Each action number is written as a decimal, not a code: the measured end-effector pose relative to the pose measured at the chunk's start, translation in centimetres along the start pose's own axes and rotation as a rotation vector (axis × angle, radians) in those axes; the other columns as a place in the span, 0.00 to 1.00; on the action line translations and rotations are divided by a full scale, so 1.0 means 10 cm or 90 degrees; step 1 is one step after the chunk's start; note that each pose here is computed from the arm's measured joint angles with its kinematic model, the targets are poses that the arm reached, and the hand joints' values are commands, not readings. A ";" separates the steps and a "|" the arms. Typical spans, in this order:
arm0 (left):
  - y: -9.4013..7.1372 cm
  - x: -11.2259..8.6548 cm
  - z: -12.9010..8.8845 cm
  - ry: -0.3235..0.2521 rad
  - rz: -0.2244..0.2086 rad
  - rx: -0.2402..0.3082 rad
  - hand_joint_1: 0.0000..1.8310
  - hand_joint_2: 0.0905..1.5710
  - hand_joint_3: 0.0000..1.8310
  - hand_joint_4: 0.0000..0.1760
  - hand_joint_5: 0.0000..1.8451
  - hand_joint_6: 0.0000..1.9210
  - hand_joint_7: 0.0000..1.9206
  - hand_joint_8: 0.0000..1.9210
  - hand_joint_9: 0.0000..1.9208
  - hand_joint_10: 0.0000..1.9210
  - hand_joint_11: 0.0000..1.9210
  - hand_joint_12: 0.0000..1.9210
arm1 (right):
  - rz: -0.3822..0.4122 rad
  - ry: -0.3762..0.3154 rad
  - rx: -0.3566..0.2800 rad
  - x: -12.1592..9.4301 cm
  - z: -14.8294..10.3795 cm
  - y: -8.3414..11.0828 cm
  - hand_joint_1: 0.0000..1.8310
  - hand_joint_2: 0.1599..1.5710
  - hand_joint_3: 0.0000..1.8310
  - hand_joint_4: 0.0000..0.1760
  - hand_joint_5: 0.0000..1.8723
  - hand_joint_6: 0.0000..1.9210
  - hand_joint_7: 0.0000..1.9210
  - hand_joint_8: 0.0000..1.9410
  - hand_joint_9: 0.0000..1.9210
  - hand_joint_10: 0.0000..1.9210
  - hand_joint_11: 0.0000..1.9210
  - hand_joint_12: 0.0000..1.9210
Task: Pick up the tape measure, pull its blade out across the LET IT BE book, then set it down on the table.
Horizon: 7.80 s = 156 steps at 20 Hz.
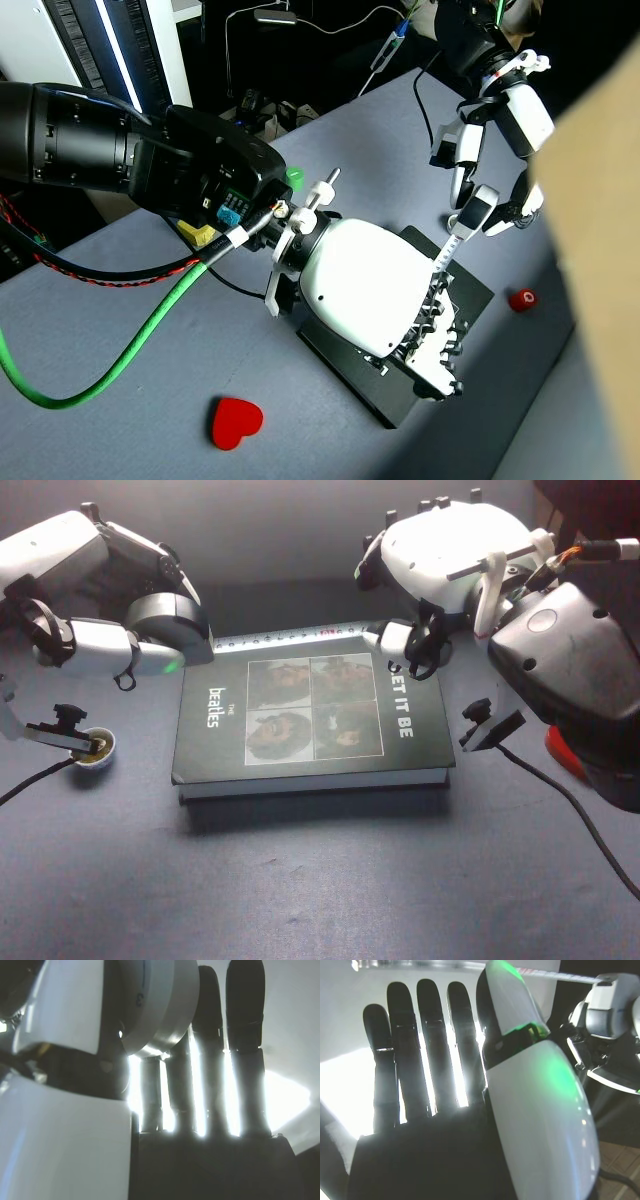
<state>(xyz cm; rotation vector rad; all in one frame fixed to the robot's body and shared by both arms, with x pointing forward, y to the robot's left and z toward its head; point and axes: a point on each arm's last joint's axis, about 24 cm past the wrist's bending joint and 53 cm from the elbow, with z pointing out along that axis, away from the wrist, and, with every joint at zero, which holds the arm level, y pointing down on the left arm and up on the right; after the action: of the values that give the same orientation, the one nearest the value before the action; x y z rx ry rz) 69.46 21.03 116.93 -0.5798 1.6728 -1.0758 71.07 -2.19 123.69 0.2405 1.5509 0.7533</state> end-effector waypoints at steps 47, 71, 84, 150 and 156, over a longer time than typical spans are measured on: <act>-0.01 0.00 0.00 0.002 0.011 0.003 0.76 0.66 0.00 0.00 0.54 0.39 0.58 0.41 0.52 0.60 0.51 0.48 | -0.008 0.008 0.006 0.07 -0.02 -0.06 0.73 0.75 0.00 0.00 0.36 0.64 0.45 0.63 0.38 0.79 0.31 0.77; -0.05 -0.02 0.01 -0.001 0.015 0.009 0.76 0.66 0.00 0.00 0.54 0.39 0.58 0.40 0.52 0.59 0.50 0.49 | -0.027 0.020 0.020 -0.02 -0.28 -0.35 0.73 0.75 0.00 0.00 0.35 0.66 0.44 0.65 0.38 0.79 0.29 0.76; -0.05 -0.03 0.01 -0.002 0.013 0.009 0.76 0.66 0.00 0.00 0.54 0.39 0.58 0.40 0.52 0.59 0.50 0.49 | -0.039 0.010 0.045 -0.30 -0.39 -0.63 0.73 0.75 0.00 0.00 0.36 0.66 0.44 0.64 0.38 0.78 0.31 0.77; 0.82 -0.46 -0.03 -0.035 0.056 -0.116 0.76 0.67 0.00 0.00 0.53 0.40 0.57 0.42 0.52 0.61 0.50 0.51 | -0.024 0.036 -0.071 -0.21 -1.49 0.07 0.00 0.59 0.00 0.22 0.00 0.00 0.00 0.00 0.00 0.00 0.00 0.15; 1.00 -0.34 -0.01 -0.018 0.059 -0.128 0.76 0.67 0.00 0.00 0.52 0.41 0.57 0.42 0.51 0.61 0.49 0.51 | -0.029 0.041 -0.039 -0.15 -1.48 -0.03 0.00 0.60 0.00 0.21 0.00 0.00 0.00 0.00 0.00 0.00 0.00 0.17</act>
<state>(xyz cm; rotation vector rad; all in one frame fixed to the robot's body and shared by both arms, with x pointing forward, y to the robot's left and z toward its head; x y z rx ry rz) 71.83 28.58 110.00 -0.6357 1.7766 -0.8354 57.32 -7.91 124.04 0.1366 1.5864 0.7774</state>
